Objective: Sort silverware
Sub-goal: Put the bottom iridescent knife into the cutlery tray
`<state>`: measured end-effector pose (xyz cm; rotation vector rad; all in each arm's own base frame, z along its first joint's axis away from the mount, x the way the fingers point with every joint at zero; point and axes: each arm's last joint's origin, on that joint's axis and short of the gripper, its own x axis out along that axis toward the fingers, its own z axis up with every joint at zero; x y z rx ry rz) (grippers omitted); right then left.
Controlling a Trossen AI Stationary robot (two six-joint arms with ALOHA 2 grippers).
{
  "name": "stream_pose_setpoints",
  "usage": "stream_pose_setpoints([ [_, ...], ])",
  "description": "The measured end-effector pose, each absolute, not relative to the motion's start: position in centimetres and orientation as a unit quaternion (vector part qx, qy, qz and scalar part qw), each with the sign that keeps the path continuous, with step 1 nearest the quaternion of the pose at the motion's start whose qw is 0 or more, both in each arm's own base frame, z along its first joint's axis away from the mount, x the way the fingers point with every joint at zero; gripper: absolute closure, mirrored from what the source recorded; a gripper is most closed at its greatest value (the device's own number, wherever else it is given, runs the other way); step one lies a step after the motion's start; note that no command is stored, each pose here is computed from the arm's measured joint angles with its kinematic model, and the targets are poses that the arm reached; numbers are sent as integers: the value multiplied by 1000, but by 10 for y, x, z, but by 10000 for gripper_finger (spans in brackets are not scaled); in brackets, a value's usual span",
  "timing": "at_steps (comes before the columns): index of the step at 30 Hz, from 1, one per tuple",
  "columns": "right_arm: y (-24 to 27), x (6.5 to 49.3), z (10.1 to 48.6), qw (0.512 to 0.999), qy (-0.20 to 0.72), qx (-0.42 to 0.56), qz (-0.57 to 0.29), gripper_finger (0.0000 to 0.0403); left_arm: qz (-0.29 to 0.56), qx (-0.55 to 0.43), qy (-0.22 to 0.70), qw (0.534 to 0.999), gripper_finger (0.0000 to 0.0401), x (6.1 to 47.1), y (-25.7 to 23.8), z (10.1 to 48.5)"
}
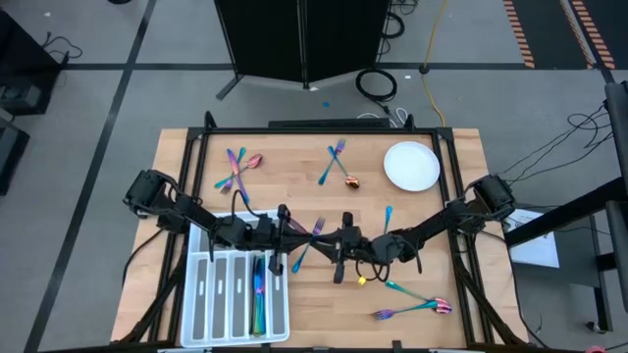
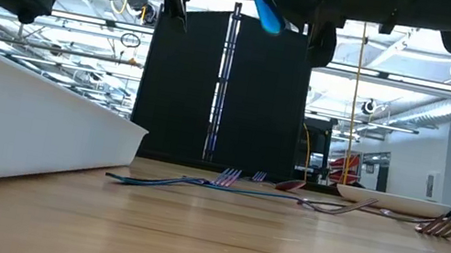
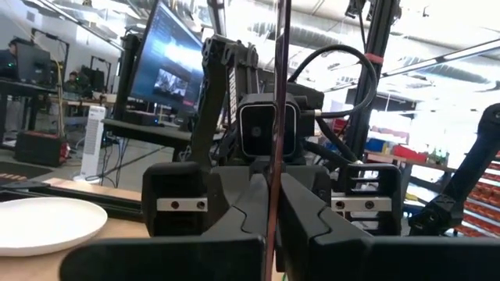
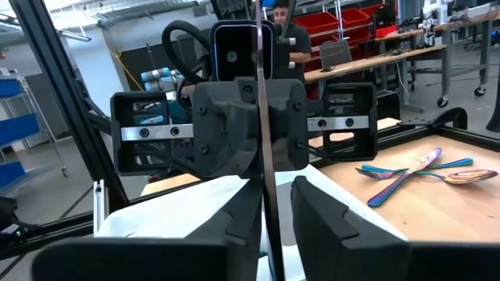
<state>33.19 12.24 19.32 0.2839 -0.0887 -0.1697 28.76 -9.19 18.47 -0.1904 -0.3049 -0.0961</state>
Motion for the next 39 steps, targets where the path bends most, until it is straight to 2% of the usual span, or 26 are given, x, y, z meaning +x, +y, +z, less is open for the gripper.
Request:
stream_pose_setpoints([
  [7,122,331,196,989,-43,109,-87,300,-42,-113,-140,983,391,286,-89,193],
  [13,121,329,203,992,-43,76,-92,265,-39,-136,-83,987,391,278,-86,208],
  [20,122,325,205,994,-11,54,-96,252,-30,-241,-14,970,391,261,-78,228],
  [27,127,322,202,995,11,48,-89,254,-1,-346,97,933,391,245,-74,224],
  [34,135,318,203,996,14,34,-76,254,12,-467,186,864,391,234,-88,210],
  [39,140,314,206,997,15,20,-67,254,17,-504,232,832,392,223,-103,205],
])
